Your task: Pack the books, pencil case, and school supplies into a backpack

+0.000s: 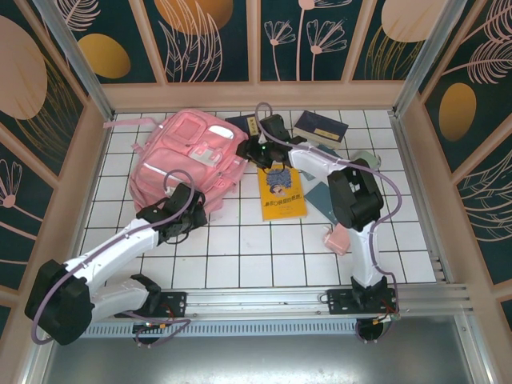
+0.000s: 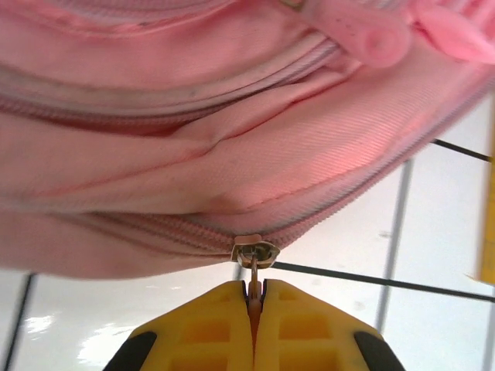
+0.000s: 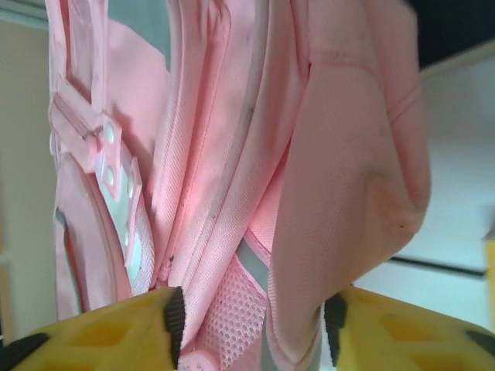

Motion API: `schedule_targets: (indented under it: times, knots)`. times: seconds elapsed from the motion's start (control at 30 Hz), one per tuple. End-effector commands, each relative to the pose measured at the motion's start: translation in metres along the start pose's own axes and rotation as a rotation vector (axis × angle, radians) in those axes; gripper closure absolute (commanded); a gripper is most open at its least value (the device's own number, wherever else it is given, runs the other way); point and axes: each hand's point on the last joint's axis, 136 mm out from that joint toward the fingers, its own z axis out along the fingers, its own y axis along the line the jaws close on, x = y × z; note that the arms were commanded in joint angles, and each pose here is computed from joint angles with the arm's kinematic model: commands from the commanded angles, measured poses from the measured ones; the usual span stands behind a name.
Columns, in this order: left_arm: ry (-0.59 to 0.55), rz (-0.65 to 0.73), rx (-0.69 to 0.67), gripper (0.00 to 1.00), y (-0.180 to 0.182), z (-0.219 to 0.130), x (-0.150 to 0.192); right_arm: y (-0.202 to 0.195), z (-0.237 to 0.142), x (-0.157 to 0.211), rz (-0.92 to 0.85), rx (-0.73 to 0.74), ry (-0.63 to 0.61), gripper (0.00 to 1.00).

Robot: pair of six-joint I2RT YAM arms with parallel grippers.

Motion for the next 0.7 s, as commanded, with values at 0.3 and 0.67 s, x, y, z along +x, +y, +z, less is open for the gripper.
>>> schedule_targets:
  times: [0.3, 0.67]
  knots:
    - [0.136, 0.11, 0.341, 1.0, -0.081, 0.007, 0.01, -0.007, -0.042, 0.08, 0.136, 0.046, -0.013, 0.36]
    - [0.17, 0.142, 0.262, 1.0, -0.062, 0.006, 0.02, 0.018, 0.002, 0.136, 0.173, -0.008, 0.083, 0.56]
